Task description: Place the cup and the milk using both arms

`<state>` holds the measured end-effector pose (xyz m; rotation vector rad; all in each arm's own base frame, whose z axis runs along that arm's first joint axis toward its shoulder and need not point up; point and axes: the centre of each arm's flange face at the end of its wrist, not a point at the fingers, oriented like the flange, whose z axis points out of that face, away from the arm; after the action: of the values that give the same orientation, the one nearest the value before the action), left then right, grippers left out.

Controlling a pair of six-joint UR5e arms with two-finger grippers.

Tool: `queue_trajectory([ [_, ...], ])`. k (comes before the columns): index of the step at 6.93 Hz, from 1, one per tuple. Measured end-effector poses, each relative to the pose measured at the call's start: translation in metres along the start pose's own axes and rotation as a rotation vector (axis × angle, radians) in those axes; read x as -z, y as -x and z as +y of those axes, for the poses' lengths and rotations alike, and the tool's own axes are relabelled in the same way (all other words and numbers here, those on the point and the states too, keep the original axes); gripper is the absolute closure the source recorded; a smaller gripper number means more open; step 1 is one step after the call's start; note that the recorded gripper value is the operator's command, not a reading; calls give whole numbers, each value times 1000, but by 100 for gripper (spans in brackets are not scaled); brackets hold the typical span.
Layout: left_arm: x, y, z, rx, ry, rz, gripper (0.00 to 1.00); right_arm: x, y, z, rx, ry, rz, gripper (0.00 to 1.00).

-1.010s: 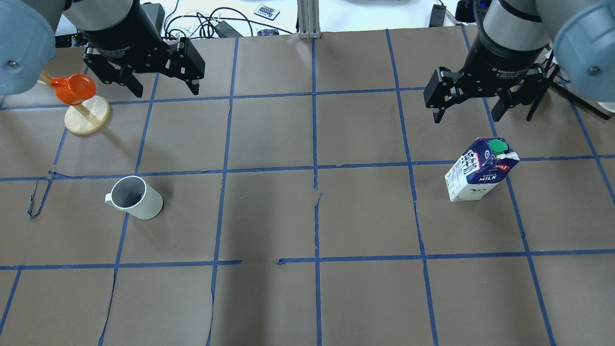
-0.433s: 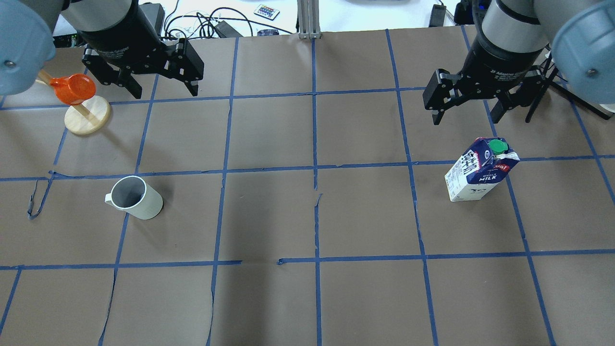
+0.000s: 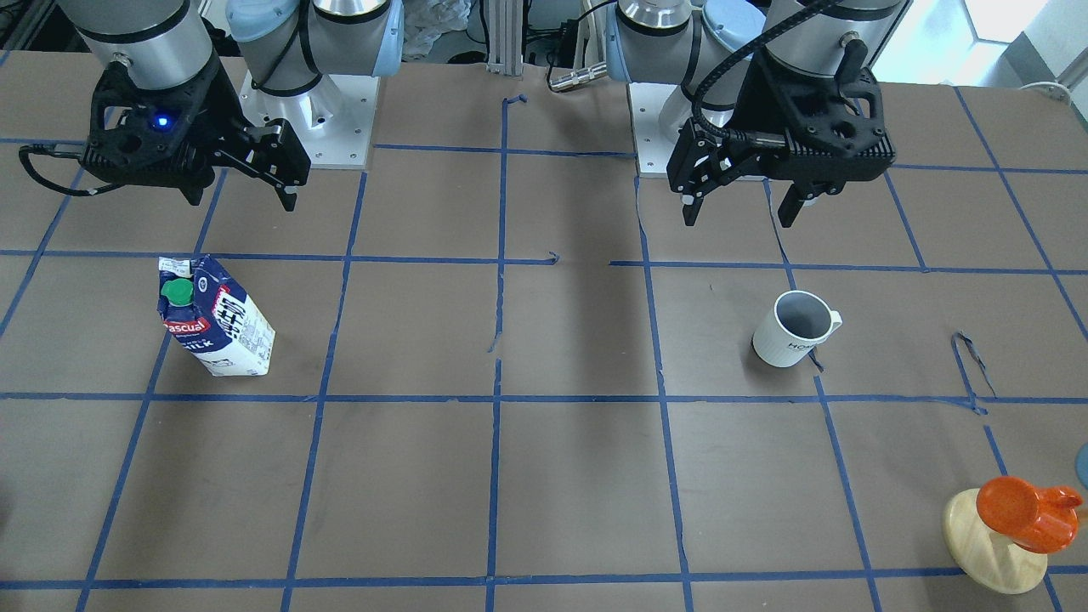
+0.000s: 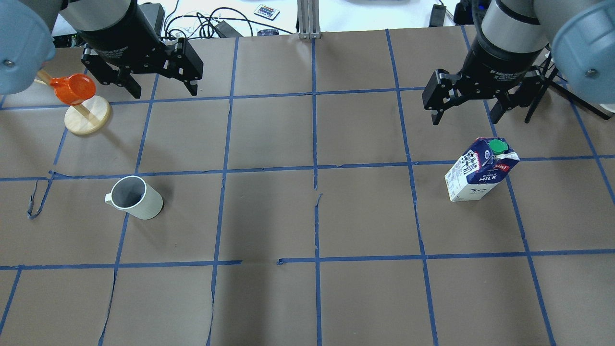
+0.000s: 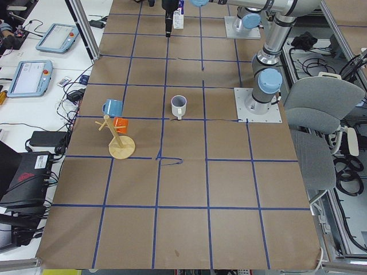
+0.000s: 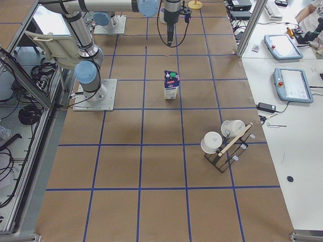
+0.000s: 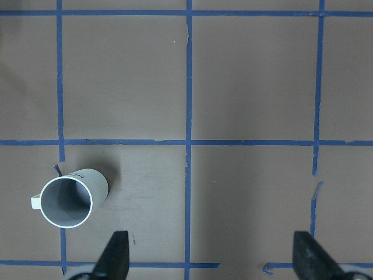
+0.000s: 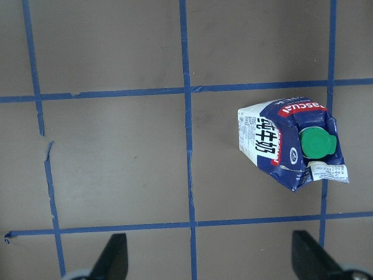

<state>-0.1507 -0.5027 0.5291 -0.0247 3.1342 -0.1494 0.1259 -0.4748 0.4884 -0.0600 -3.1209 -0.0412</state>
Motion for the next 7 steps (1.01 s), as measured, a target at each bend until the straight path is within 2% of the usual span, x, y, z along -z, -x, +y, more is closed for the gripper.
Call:
queue_trajectory([
  [7,2,4,-2,7,-5,0,0,-6,0,-4,1,10,-2,0],
])
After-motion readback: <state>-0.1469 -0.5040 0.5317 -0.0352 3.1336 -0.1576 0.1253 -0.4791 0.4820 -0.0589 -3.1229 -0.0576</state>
